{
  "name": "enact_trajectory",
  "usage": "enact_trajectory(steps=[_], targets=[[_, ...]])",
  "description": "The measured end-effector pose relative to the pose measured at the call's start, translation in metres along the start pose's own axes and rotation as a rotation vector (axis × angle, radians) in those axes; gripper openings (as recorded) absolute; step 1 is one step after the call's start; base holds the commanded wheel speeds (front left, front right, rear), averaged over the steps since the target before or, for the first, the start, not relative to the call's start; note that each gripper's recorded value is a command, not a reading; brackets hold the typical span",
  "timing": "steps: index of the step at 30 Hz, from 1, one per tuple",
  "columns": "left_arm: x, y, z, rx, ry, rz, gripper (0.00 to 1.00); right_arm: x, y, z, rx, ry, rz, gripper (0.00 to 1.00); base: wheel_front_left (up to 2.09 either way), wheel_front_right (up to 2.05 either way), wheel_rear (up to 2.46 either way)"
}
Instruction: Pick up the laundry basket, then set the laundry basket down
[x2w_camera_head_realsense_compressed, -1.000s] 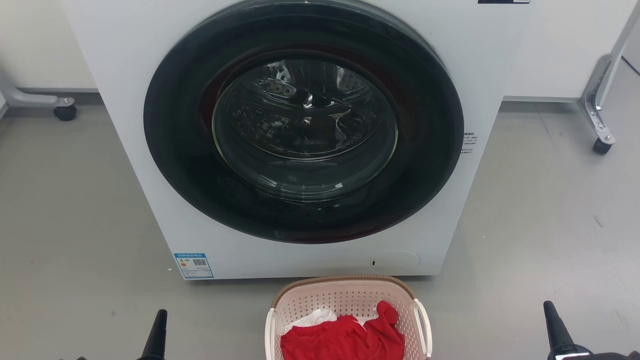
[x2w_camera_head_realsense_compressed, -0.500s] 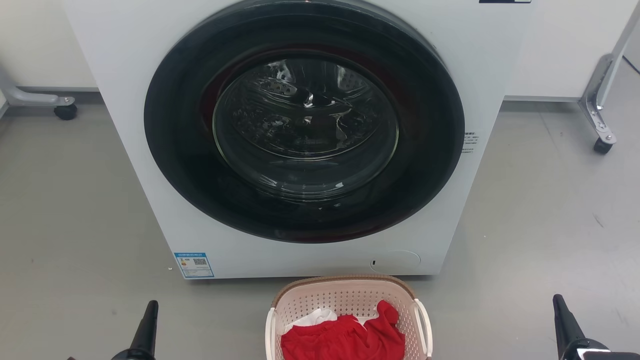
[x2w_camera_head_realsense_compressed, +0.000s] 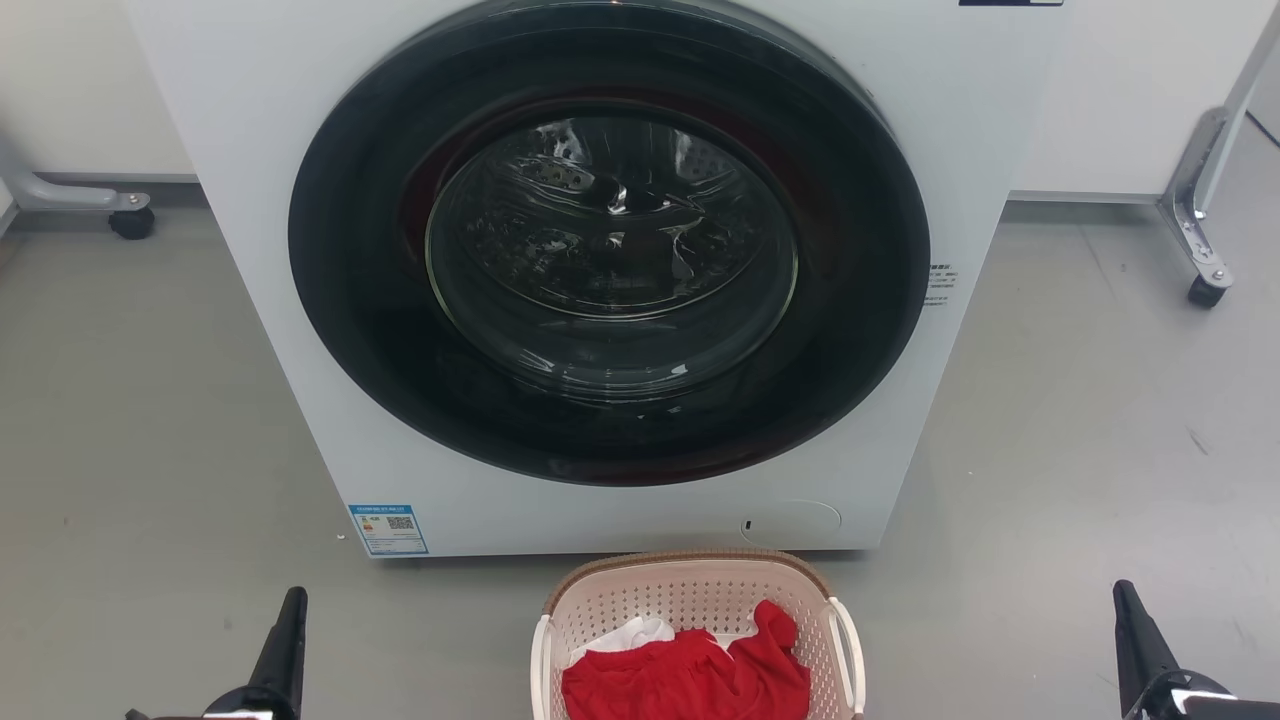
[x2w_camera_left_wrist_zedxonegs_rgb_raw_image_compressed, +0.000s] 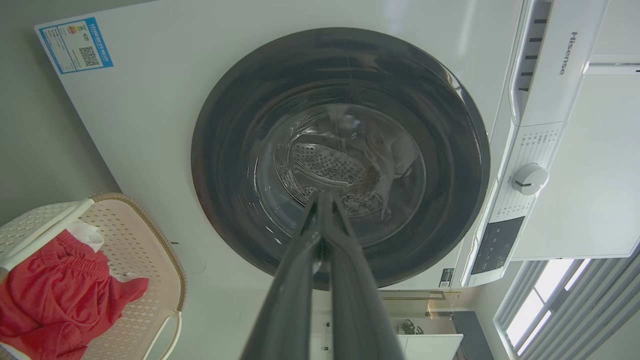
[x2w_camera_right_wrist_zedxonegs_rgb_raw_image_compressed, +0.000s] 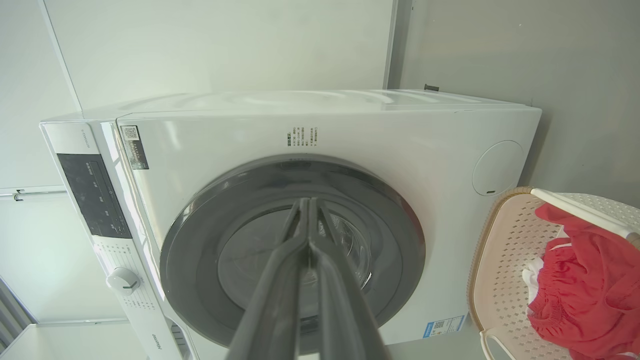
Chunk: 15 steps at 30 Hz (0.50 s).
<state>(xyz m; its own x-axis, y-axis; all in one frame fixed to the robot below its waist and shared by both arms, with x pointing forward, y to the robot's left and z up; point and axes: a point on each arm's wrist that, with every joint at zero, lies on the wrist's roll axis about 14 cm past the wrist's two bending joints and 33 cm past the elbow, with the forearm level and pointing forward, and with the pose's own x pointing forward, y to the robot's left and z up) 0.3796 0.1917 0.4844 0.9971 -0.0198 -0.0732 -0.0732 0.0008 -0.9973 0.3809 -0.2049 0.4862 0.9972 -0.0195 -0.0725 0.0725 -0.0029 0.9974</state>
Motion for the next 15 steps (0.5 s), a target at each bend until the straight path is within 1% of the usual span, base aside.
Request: enact_trajectory(steps=[15], targets=[[0.0000,0.0000,0.0000,-0.001,0.000,0.000,0.00,0.0003,0.0004,-0.0001,0.000,0.000,0.001,0.00,0.00,0.00,0.00]])
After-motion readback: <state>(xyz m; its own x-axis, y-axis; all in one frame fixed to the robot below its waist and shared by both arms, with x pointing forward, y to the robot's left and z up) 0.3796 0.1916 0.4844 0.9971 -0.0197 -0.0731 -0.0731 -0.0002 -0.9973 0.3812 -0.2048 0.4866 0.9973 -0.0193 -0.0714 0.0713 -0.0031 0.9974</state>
